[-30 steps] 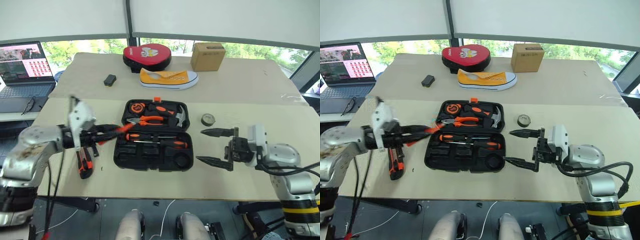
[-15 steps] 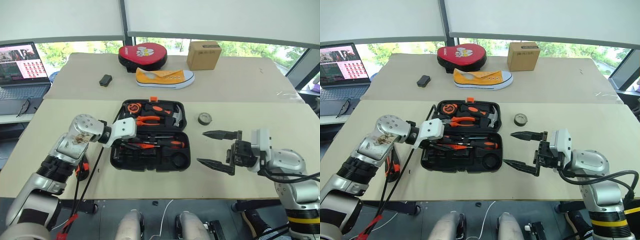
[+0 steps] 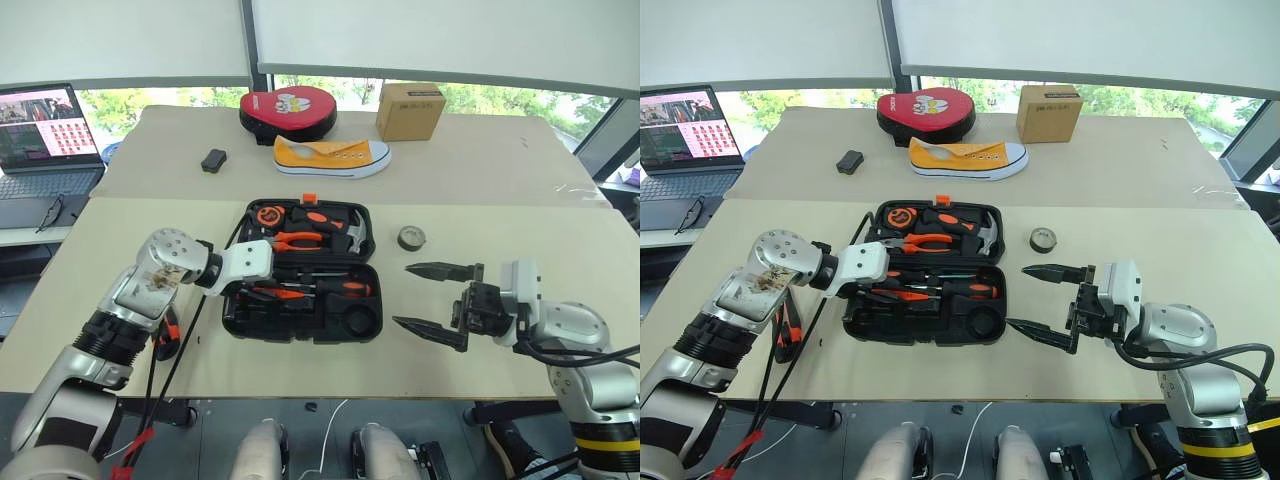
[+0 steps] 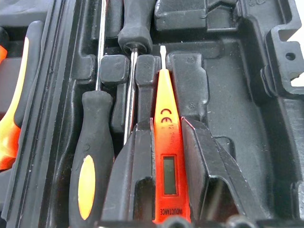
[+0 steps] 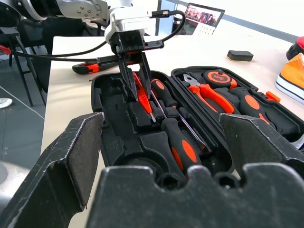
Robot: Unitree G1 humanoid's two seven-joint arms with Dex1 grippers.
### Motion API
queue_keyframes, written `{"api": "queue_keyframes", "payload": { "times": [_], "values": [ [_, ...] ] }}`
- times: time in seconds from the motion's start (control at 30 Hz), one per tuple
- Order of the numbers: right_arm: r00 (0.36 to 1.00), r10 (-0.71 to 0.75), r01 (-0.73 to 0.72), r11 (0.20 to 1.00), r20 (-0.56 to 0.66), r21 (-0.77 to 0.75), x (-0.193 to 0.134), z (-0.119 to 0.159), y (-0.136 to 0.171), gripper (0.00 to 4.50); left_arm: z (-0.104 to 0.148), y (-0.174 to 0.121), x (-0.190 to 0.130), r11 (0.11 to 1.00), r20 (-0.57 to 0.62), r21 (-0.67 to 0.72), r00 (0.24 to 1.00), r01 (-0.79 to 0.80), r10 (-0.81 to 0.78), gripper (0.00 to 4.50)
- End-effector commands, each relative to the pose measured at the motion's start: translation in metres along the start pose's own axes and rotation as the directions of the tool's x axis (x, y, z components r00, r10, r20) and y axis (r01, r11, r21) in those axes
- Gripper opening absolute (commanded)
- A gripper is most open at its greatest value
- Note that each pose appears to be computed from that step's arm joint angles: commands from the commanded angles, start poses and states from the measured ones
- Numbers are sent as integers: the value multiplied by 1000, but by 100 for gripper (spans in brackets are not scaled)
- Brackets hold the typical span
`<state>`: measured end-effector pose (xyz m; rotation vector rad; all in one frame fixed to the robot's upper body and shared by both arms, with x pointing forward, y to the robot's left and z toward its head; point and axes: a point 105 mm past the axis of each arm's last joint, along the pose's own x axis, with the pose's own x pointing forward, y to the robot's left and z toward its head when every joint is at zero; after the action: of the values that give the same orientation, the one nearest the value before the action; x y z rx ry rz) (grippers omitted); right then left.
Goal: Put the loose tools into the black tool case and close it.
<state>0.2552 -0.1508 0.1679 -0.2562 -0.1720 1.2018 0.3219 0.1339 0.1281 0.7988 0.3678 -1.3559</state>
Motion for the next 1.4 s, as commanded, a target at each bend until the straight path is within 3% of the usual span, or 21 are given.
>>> {"api": "queue_keyframes", "payload": {
  "times": [0.03,0.1,0.23,0.33,0.47,0.57,0.9,1.4],
  "values": [
    [999,4,-3,999,32,-35,1,11,-2,450,21,-6,1,999,141,23,990,23,-26,157],
    [999,4,-3,999,32,-33,1,10,-2,450,36,3,-6,998,208,54,978,-44,32,225],
    [999,-8,9,1000,33,-23,-1,10,-3,450,48,9,-21,994,295,30,952,-101,88,225],
    [1000,-9,9,1000,29,-19,-2,8,-1,450,36,8,-26,992,284,-15,951,-126,125,225],
    [999,-12,13,1000,37,-16,1,7,-1,450,19,8,-26,983,291,-75,939,-170,185,118],
    [999,-12,13,1000,42,-15,3,6,-1,450,8,9,-21,976,283,-111,935,-189,214,6],
    [999,-17,17,1000,44,-10,3,5,-1,450,-10,-4,4,975,231,-154,954,-161,194,6],
    [999,-29,29,1000,46,9,5,1,-2,450,-29,-21,10,956,163,-248,966,-157,201,6]
  ]
}}
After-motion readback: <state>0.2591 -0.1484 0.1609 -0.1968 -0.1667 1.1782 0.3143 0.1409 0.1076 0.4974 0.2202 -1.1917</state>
